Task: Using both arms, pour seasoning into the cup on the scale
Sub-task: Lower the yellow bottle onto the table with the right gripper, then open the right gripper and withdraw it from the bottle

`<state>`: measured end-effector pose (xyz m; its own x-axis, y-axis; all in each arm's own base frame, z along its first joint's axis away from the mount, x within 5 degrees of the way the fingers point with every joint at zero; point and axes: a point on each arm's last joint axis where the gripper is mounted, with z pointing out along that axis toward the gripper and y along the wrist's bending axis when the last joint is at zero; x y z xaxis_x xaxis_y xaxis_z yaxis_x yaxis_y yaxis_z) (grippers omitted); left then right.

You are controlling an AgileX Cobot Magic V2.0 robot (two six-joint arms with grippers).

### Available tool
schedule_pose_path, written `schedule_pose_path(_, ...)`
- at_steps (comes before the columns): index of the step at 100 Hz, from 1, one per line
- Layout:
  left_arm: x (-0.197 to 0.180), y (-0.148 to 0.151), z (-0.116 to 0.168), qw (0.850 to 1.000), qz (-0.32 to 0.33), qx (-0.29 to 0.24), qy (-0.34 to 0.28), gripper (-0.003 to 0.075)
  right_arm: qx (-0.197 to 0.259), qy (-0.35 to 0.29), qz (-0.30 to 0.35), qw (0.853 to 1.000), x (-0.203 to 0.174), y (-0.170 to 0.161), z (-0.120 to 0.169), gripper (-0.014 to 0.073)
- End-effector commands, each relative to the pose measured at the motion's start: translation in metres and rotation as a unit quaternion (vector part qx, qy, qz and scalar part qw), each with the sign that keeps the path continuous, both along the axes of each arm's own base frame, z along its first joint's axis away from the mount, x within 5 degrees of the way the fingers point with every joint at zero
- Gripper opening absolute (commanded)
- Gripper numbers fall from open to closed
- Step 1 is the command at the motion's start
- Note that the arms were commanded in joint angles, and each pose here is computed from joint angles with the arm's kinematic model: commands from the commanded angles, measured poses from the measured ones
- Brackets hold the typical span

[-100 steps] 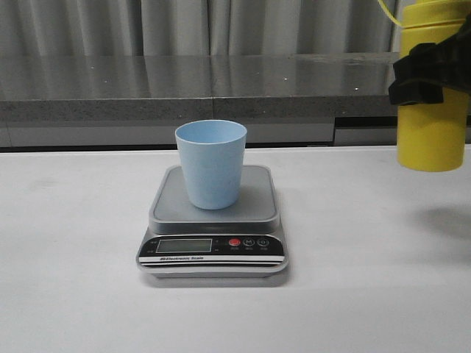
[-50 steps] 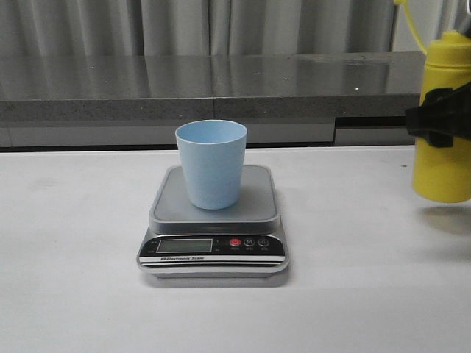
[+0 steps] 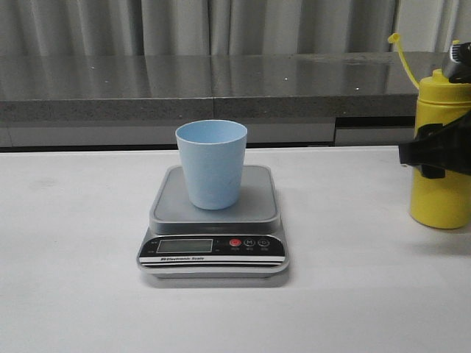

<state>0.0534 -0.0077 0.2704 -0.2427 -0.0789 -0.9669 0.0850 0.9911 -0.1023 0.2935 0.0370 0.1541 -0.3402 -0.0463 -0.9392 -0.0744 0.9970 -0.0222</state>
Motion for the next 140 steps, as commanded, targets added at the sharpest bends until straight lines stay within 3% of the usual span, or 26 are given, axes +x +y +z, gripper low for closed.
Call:
schedule_pose_path(1,0.001,0.001,0.015,0.999,0.005,-0.008,-0.050,-0.0020,0.001,-0.070,-0.002,0.998,0.005,-0.001,0.022,0.0407)
schedule_pose_path(17,0.001,0.001,0.015,0.999,0.005,-0.008,-0.050,-0.0020,0.013,-0.069,-0.006,0.998,0.005,-0.001,0.022,0.0670)
schedule_pose_path(48,0.001,0.001,0.015,0.999,0.005,-0.008,-0.050,-0.0020,0.015,-0.074,-0.007,0.997,-0.002,-0.002,0.026,0.0646)
schedule_pose_path(110,0.001,0.001,0.015,0.999,0.005,-0.008,-0.050,-0.0020,0.042,-0.058,-0.011,0.997,-0.071,-0.012,0.044,0.0646)
schedule_pose_path(124,0.001,0.001,0.015,0.999,0.005,-0.008,-0.050,-0.0020,0.048,-0.045,-0.006,0.998,-0.089,-0.013,0.059,0.0606)
schedule_pose_path(131,0.001,0.001,0.015,0.999,0.005,-0.008,-0.050,-0.0020,0.051,-0.044,-0.003,0.998,-0.098,-0.013,0.068,0.0522)
schedule_pose_path(140,0.001,0.001,0.015,0.999,0.005,-0.008,-0.050,-0.0020,0.055,-0.042,0.002,0.998,-0.111,-0.014,0.078,0.0344)
